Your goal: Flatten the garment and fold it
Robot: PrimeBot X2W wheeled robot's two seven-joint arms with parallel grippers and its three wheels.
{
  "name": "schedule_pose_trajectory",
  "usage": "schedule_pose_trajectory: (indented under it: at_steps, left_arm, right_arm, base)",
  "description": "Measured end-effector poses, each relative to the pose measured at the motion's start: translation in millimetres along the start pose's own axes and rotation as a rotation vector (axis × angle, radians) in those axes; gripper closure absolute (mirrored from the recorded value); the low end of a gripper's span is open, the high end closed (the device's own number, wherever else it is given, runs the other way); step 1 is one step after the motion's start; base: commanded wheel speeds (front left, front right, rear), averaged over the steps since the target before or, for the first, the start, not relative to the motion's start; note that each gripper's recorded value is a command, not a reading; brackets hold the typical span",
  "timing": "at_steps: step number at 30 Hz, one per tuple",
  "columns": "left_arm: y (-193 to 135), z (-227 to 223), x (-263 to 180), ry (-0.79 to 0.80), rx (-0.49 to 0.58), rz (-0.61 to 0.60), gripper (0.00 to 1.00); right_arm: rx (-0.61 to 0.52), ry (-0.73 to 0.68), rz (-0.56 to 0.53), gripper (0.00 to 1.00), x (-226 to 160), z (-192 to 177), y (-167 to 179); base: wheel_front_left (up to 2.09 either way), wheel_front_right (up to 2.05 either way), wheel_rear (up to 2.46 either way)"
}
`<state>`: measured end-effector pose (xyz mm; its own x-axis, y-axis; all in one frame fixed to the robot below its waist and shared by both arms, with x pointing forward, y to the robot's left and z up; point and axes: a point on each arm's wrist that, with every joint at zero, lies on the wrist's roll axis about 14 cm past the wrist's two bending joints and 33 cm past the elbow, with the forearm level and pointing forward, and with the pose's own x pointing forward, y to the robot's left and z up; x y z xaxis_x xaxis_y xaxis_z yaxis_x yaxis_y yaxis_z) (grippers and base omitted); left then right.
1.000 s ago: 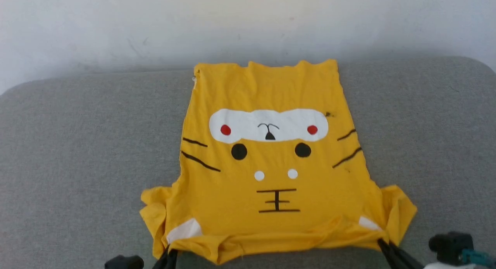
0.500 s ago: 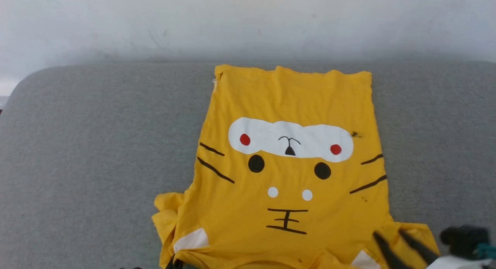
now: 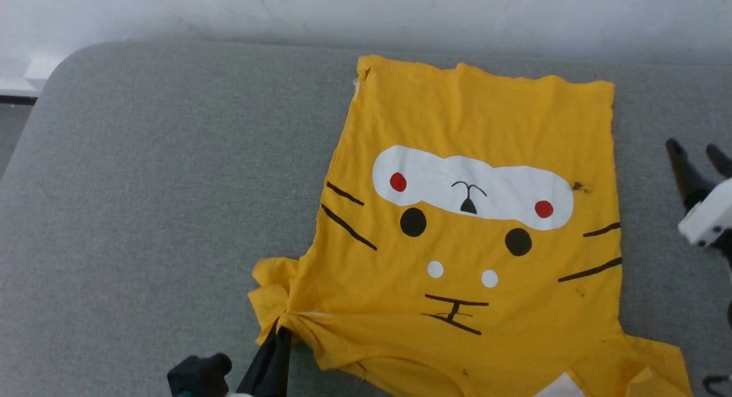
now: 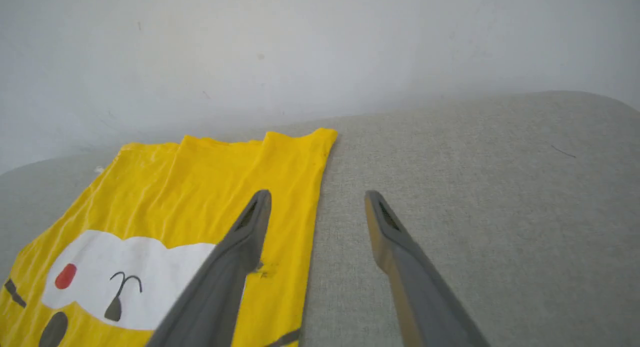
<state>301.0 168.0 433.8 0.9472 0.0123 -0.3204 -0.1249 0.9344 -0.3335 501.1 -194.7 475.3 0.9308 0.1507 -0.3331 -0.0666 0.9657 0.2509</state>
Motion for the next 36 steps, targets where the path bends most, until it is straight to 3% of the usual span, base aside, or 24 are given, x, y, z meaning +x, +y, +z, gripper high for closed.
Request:
schedule_pose_trajectory:
  at_steps: [9, 12, 23, 24, 25, 26, 27, 31, 36]
  left_arm:
    - [0.0, 8.4, 19.3, -0.052, -0.054, 0.015, 1.00]
    - [3.7, 8.0, 26.5, -0.055, -0.069, 0.033, 1.00]
    - [20.5, -2.5, 35.0, -0.025, -0.065, 0.098, 1.00]
    - [22.7, -4.0, 34.7, -0.021, -0.064, 0.107, 1.00]
    - [25.0, -6.0, 34.2, -0.014, -0.063, 0.115, 1.00]
    - [27.0, -7.3, 33.9, -0.010, -0.061, 0.123, 1.00]
    - [28.5, -8.4, 33.5, -0.006, -0.060, 0.128, 1.00]
    - [29.5, -9.3, 32.4, -0.004, -0.061, 0.130, 1.00]
    - [27.4, -6.2, 30.0, -0.011, -0.054, 0.111, 1.00]
  right_arm:
    - [0.017, 0.228, -0.033, 0.00, 85.5, -11.6, -5.3]
    - [0.005, 0.383, -0.023, 0.00, 115.8, -29.6, 5.5]
    - [-0.045, 0.639, -0.057, 0.00, 158.3, -78.1, 8.5]
    - [-0.049, 0.666, -0.057, 0.11, 160.3, -80.4, 9.4]
    - [-0.047, 0.697, -0.058, 0.58, 161.3, -83.9, 9.8]
    - [-0.045, 0.719, -0.059, 0.85, 162.1, -85.8, 10.0]
    - [-0.045, 0.737, -0.060, 1.00, 162.5, -86.9, 10.4]
    - [-0.058, 0.754, -0.059, 1.00, 159.6, -85.5, 13.3]
    - [-0.151, 0.665, -0.035, 1.00, 153.7, -70.0, 24.5]
  base:
    - [0.00, 0.00, 0.00]
    - [0.00, 0.00, 0.00]
    - [0.00, 0.00, 0.00]
    - [0.00, 0.00, 0.00]
    - [0.00, 0.00, 0.00]
    - [0.00, 0.00, 0.00]
    - [0.00, 0.00, 0.00]
    - [0.00, 0.00, 0.00]
    - [0.00, 0.00, 0.00]
